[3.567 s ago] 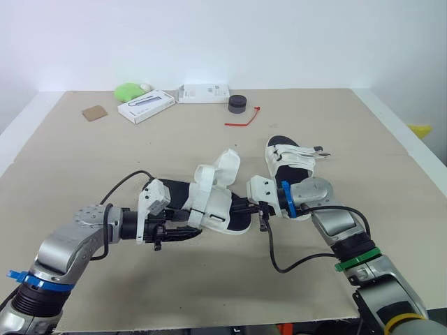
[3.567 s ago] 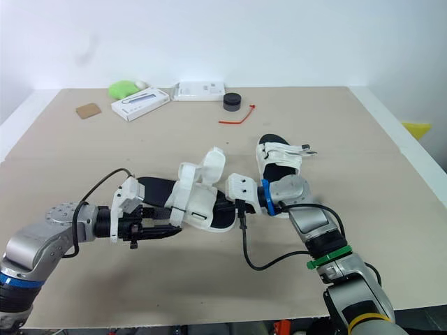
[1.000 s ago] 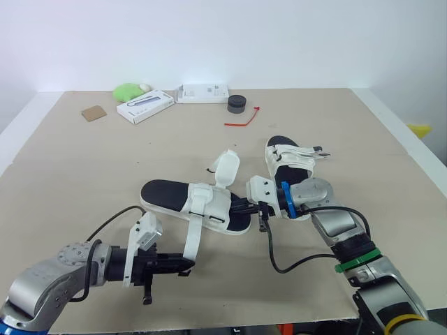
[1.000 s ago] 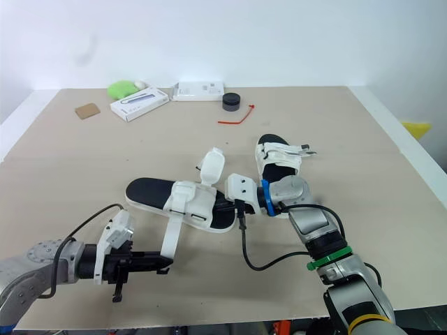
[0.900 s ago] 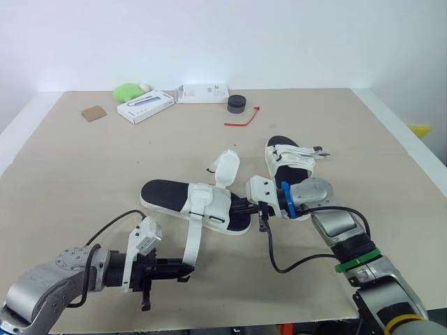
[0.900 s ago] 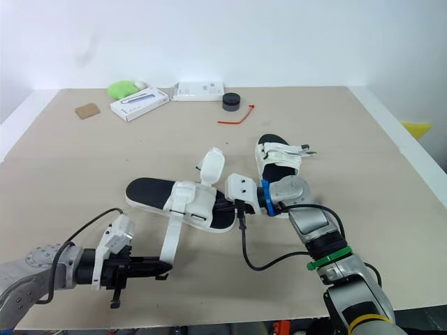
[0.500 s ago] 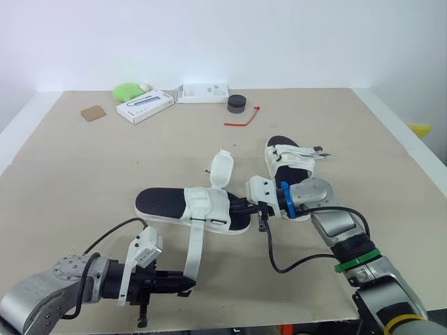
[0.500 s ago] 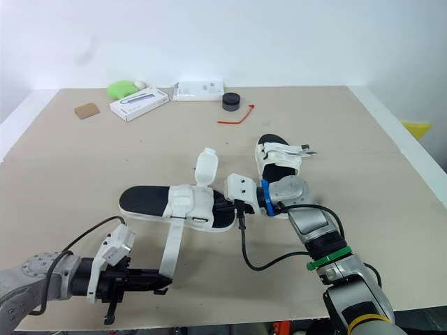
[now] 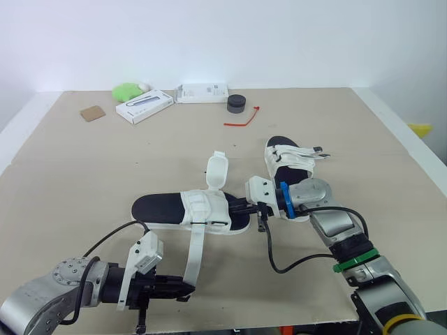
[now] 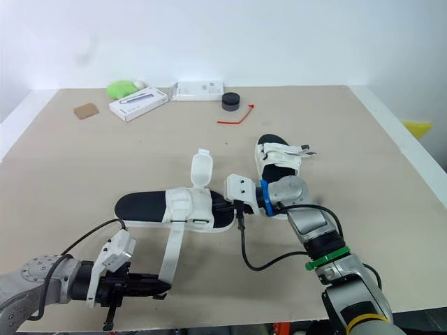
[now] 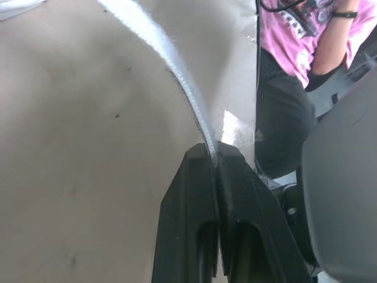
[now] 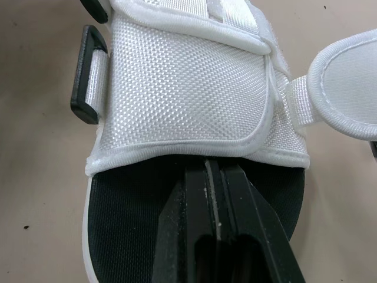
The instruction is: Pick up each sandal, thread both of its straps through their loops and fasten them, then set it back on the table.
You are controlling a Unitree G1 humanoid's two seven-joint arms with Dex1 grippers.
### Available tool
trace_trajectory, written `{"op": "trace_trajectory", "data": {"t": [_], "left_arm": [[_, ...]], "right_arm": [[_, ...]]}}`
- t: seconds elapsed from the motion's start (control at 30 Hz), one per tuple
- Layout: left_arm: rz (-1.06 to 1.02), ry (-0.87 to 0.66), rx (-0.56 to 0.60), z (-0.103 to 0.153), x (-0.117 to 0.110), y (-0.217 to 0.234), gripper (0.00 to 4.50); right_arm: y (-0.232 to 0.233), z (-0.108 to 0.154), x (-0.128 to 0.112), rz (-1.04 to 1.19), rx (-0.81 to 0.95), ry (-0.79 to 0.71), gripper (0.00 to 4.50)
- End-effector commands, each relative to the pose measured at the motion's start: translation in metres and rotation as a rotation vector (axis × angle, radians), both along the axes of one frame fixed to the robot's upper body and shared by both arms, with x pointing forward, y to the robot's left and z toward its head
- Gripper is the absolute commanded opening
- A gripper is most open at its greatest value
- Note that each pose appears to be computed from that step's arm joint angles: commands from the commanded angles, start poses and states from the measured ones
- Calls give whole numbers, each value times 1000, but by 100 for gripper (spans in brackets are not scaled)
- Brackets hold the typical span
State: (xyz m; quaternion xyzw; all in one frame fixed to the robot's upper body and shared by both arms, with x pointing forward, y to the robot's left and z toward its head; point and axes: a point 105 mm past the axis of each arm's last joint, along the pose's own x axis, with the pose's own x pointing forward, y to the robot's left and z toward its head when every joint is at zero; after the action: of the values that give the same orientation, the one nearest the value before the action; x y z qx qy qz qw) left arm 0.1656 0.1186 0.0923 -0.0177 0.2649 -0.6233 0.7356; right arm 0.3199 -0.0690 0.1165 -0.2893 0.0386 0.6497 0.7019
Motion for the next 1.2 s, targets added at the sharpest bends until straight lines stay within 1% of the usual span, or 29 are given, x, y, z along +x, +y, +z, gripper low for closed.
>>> {"op": "trace_trajectory", "data": {"t": [0.03,0.07,0.1,0.13,0.17,0.2,0.3,0.37,0.47,0.57,0.63,0.7,0.77,0.9,1.0,1.13,1.2], "left_arm": [[-84,-97,38,7,-3,2,170],[-107,-140,55,10,-2,4,214],[-129,-201,73,13,0,5,232],[-152,-260,97,15,3,7,280],[-169,-300,114,17,4,9,309],[-180,-366,133,19,8,11,309],[-258,-631,231,27,21,19,309],[-324,-854,277,35,29,20,309],[-409,-1064,308,36,36,20,309],[-508,-1196,309,31,37,18,309],[-583,-1301,284,30,34,11,309],[-611,-1416,249,33,35,3,309],[-614,-1483,206,37,35,-5,309],[-608,-1544,154,42,36,-16,309],[-666,-1524,159,31,35,-19,309],[-673,-1504,128,29,35,-24,309],[-685,-1492,118,27,34,-24,257]], "right_arm": [[-2,-6,0,-2,-34,13,0],[-2,-6,0,-1,-34,13,0],[-2,-6,0,0,-35,13,0],[-2,-6,0,1,-35,12,0],[-2,-6,0,1,-36,12,0],[-2,-7,0,2,-36,13,0],[-2,-7,-1,6,-38,15,0],[-2,-7,-1,11,-41,16,0],[-1,-6,-1,15,-41,15,0],[0,-6,-1,19,-41,14,0],[0,-6,-2,23,-43,14,0],[0,-6,-2,24,-44,14,0],[-1,-5,-2,22,-46,12,0],[-2,-5,-2,19,-47,11,0],[-3,-5,-2,15,-46,13,0],[-3,-4,-1,10,-46,13,0],[-4,-4,-1,6,-46,13,0]]}}
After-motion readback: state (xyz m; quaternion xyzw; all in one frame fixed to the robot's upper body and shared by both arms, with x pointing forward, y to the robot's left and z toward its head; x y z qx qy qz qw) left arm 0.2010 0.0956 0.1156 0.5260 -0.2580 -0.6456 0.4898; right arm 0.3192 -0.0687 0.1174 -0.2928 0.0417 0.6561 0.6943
